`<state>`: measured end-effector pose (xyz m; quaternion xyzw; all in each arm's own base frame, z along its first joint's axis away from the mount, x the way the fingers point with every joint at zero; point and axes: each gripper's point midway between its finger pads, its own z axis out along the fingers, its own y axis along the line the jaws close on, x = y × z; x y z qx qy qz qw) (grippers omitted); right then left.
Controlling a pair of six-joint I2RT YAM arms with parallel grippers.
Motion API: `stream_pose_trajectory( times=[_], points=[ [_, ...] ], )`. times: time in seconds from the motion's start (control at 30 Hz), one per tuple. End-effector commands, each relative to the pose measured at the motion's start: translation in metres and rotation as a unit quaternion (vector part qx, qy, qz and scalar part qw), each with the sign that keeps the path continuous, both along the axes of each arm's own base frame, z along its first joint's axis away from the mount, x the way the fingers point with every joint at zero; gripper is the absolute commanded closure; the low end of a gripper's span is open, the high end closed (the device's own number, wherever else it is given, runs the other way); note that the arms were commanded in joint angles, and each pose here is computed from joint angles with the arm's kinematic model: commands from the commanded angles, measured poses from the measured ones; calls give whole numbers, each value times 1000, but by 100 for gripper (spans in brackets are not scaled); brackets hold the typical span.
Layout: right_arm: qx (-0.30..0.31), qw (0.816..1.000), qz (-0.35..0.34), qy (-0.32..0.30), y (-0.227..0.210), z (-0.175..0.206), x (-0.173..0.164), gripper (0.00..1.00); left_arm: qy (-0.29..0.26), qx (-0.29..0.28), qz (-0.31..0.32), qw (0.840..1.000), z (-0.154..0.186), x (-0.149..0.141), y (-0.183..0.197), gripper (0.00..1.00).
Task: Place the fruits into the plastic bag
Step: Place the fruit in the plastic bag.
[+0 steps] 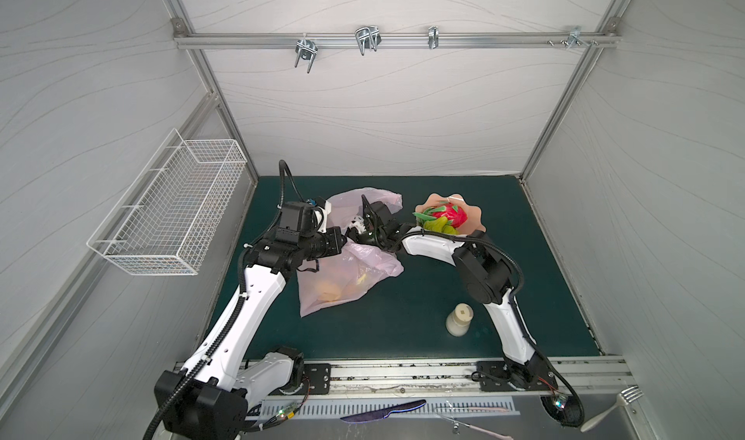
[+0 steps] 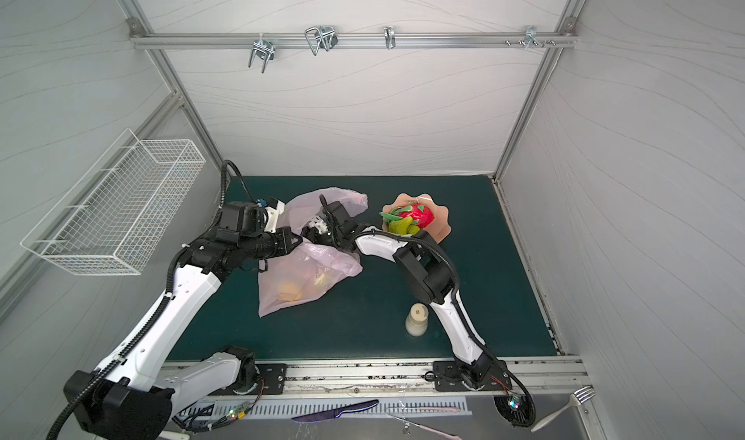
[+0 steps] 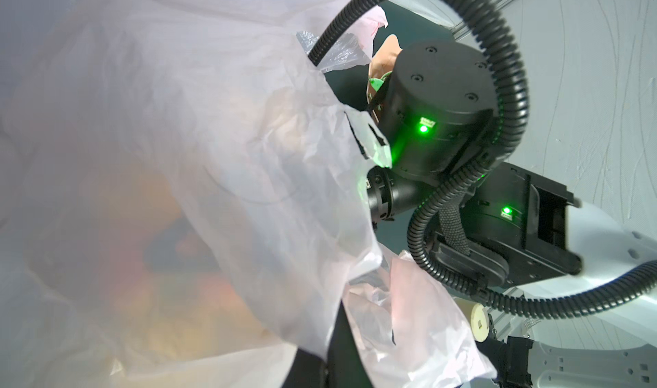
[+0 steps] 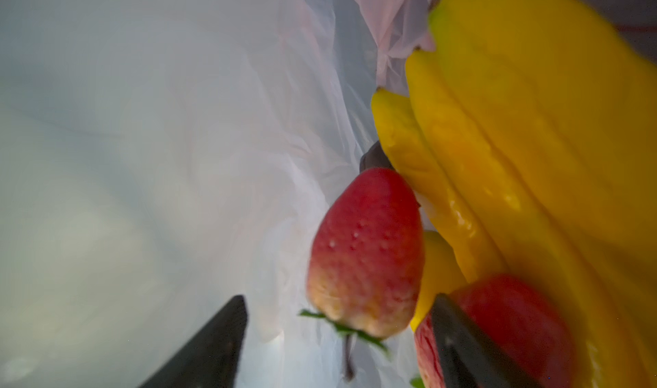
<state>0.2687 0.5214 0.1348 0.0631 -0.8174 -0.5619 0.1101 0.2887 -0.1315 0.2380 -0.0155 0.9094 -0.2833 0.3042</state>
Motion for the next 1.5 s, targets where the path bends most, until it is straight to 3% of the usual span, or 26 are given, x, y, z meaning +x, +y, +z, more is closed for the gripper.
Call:
stream_pose_trajectory(
  times=[0.0,0.03,0.47,0.97,1.17,1.47],
  points=[
    [18,1000,20,-13,2,23,-8,5,-28,1,2,1000,14,7,2,100],
    [18,999,21,-16,0,26,-8,1,-29,0,2,1000,15,7,1,100],
    [0,999,21,-40,-42,45,-11,1,-33,-15,14,999,18,6,1,100],
    [-59,994,-43,-81,-110,50,4,1,-29,-20,21,999,16,4,2,100],
    [-128,979,-86,-129,-160,54,22,1,-32,-22,17,999,18,3,1,100],
    [-256,937,-141,-190,-264,58,40,1,-30,-25,12,999,17,3,-1,100]
  ],
)
